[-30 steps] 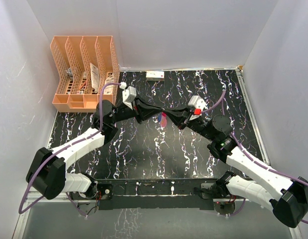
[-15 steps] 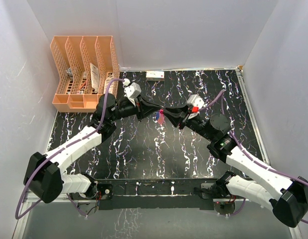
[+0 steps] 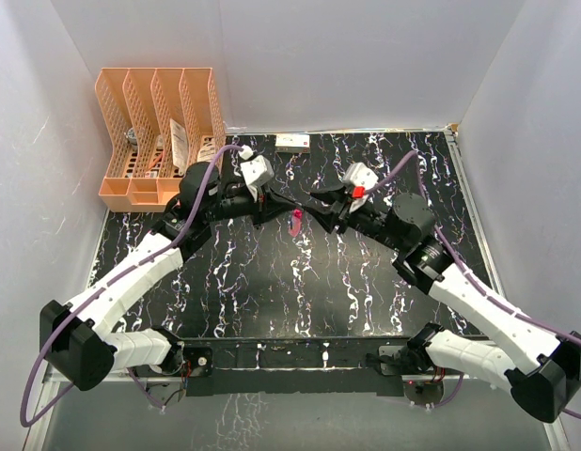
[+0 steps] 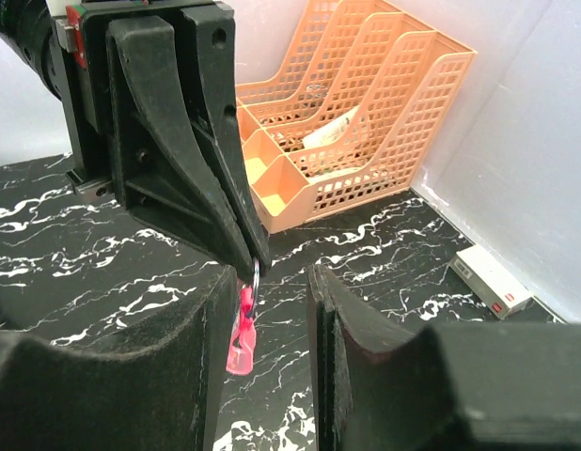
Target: Put the keys on the keyring
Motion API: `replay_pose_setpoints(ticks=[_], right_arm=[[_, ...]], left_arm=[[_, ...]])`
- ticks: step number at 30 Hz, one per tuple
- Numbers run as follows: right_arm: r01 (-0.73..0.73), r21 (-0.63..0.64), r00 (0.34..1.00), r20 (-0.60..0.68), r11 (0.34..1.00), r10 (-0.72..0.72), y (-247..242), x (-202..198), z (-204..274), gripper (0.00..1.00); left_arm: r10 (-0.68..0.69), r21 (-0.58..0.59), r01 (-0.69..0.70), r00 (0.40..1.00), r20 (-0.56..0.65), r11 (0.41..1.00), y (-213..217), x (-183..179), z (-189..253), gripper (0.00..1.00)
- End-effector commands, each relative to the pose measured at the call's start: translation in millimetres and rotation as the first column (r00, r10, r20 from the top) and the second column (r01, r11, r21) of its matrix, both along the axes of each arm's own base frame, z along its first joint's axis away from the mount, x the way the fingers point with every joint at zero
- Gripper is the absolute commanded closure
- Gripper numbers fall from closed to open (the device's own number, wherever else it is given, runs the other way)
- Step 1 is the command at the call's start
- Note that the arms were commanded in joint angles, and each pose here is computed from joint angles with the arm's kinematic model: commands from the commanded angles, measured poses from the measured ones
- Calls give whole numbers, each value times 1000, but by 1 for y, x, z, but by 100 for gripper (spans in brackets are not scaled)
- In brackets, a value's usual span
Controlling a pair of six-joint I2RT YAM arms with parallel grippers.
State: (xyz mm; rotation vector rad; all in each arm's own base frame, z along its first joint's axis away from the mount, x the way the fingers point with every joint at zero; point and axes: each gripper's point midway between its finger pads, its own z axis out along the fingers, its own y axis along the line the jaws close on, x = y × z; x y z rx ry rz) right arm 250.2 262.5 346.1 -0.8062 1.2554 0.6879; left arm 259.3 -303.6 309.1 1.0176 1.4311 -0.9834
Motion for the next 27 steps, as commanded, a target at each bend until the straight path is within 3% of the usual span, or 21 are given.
replay_pose_setpoints(ticks=[1, 27], right_arm=[[-84, -64, 996, -12, 994, 84, 14, -4, 3, 65], [-145, -65, 988, -60, 987, 141, 28, -3, -5, 72]], left_arm=[[-41, 76, 39, 999, 26, 996, 7, -10, 5, 100], [-58, 175, 57, 998, 2, 983, 12, -11, -2, 100]])
